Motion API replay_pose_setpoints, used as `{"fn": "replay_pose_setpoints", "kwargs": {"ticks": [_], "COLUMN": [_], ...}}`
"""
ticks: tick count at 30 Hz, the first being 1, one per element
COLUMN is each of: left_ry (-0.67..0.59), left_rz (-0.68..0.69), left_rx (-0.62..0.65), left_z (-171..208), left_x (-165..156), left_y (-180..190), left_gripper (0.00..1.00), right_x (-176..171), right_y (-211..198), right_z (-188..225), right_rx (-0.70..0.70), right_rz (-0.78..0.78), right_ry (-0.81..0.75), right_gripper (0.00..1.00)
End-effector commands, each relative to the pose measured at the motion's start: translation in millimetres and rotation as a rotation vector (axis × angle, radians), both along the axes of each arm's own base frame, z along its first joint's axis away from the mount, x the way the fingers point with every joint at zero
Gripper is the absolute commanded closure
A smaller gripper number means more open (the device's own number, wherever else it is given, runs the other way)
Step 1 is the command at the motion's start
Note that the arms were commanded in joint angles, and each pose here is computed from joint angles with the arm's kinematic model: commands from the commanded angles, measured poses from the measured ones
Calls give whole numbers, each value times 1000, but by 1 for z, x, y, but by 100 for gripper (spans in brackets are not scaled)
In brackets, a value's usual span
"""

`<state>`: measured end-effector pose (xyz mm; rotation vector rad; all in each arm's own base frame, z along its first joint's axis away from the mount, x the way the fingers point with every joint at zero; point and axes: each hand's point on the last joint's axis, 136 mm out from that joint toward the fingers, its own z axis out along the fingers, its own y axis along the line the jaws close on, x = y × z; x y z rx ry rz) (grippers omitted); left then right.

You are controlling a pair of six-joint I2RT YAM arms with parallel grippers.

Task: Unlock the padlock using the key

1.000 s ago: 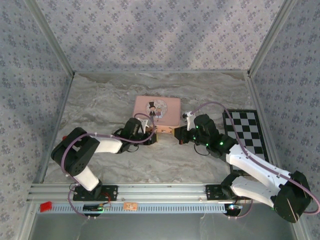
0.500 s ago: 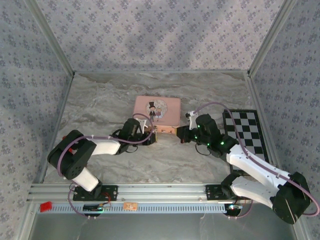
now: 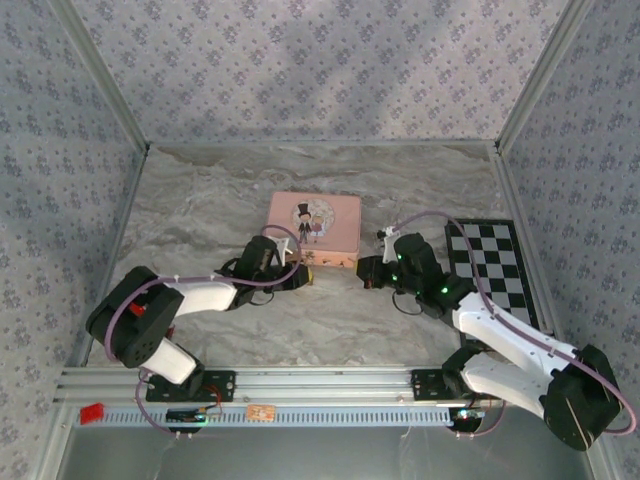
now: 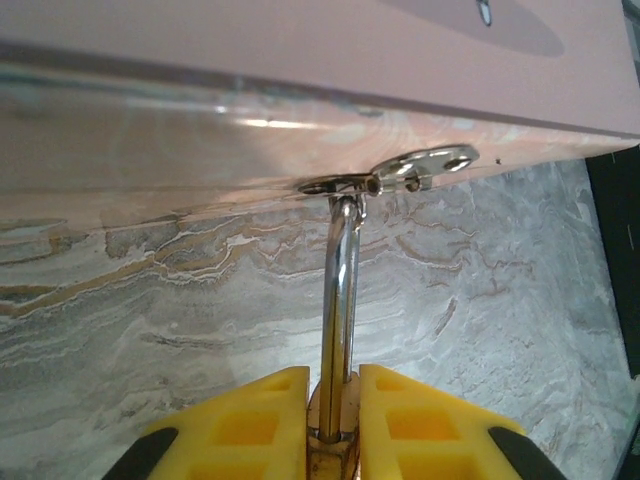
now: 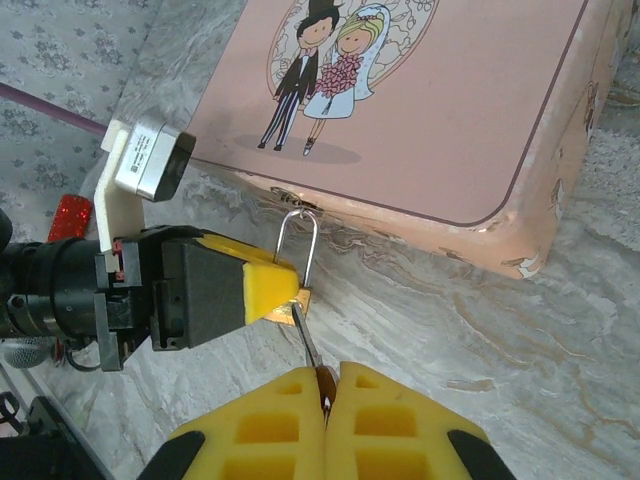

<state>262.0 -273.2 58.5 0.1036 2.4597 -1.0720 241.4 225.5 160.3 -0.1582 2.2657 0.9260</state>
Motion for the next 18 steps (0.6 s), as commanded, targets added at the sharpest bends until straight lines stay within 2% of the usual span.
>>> {"fn": "replay_pose_setpoints", "kwargs": {"ticks": [1,11,18], "left_ry": [18,117,215], "left_rz": [69,175,257], "left_rx": [-17,-64,-122], "left_z": [15,20,21], "left_x": [10,14,16], "left_y": [4,6,4], "left_gripper": [89,98,100], "right_x": [-1,-8,-15], "right_y": [0,2,21], "right_z": [0,-24,-35], "right_rx": [63,166,272], "right_rz": [-37,-110,-141], "right_ry": [23,114,194], "right_gripper": [100,100,100]}}
